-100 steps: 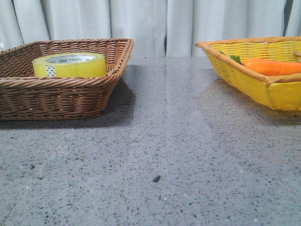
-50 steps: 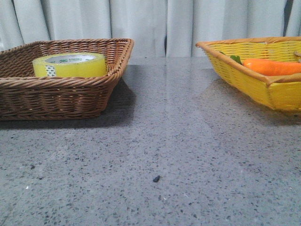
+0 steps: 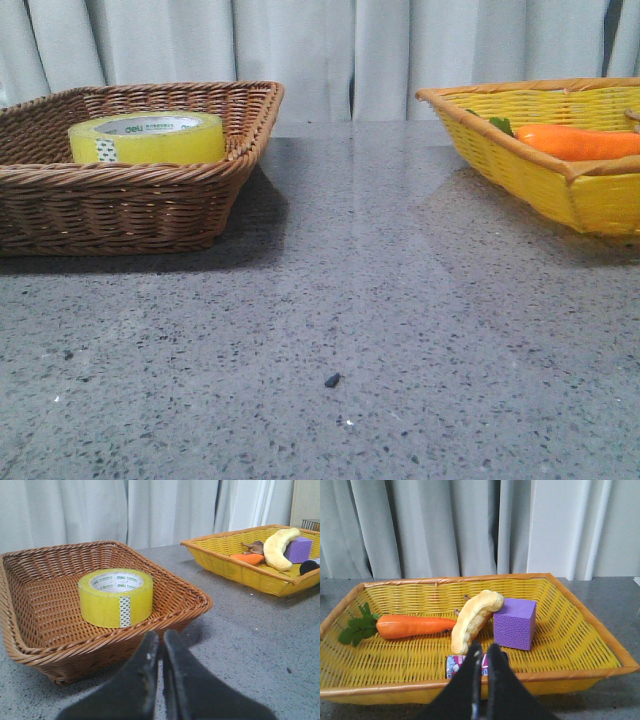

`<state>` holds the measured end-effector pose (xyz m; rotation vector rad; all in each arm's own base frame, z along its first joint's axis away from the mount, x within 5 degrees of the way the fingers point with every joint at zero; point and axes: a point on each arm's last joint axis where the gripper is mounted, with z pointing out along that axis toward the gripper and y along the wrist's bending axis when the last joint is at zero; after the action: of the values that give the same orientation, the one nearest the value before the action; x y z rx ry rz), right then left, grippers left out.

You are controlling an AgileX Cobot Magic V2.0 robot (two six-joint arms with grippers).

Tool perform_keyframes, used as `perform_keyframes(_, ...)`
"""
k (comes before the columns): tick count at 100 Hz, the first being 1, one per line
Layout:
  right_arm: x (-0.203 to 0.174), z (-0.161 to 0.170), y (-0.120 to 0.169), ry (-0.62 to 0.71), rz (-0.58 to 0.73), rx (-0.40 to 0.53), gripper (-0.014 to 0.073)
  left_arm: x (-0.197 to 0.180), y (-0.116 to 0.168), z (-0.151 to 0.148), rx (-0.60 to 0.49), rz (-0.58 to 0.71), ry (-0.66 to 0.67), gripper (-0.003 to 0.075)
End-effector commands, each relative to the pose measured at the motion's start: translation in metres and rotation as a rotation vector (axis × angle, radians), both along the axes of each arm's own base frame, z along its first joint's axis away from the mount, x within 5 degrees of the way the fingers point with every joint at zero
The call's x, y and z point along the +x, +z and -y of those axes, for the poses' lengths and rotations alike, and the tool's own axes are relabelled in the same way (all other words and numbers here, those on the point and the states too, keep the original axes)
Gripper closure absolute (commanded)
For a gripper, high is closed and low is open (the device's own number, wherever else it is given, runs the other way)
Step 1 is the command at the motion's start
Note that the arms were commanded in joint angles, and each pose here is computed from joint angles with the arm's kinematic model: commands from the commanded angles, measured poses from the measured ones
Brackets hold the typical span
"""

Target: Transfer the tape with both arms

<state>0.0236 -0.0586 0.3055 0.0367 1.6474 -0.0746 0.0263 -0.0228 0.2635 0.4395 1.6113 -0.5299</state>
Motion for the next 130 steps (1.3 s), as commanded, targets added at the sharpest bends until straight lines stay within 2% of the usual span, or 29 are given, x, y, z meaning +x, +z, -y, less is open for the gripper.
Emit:
perform_keyframes(1,-0.004,0.003,0.01,-0.001,0.082,-0.015,0.0669,-0.005,0.015,-0.004,-0.085,0.098,0.006,0.0741)
perform_keyframes(33,-0.004,0.003,0.01,0.0,0.083,-0.015,0.0669,-0.005,0.014,-0.003,-0.083,0.096,0.006,0.0741)
perform_keyframes(50,-0.004,0.003,0.01,0.0,0.083,-0.015,0.0669,0.004,-0.009,0.0,-0.054,0.051,0.029,0.0741)
perform_keyframes(65,-0.004,0.003,0.01,0.0,0.083,-0.015,0.0669,0.013,-0.032,-0.001,-0.028,0.02,0.145,0.0741)
perform_keyframes(90,-0.004,0.003,0.01,0.0,0.083,-0.015,0.0669,0.027,-0.064,-0.01,-0.045,0.058,0.392,0.0741)
perform_keyframes(107,-0.004,0.003,0.01,0.0,0.083,-0.015,0.0669,0.026,-0.078,-0.013,0.047,-0.085,0.456,0.0741)
perform_keyframes(130,-0.004,0.003,0.01,0.0,0.083,-0.015,0.0669,0.026,-0.078,-0.013,0.045,-0.085,0.459,0.0741)
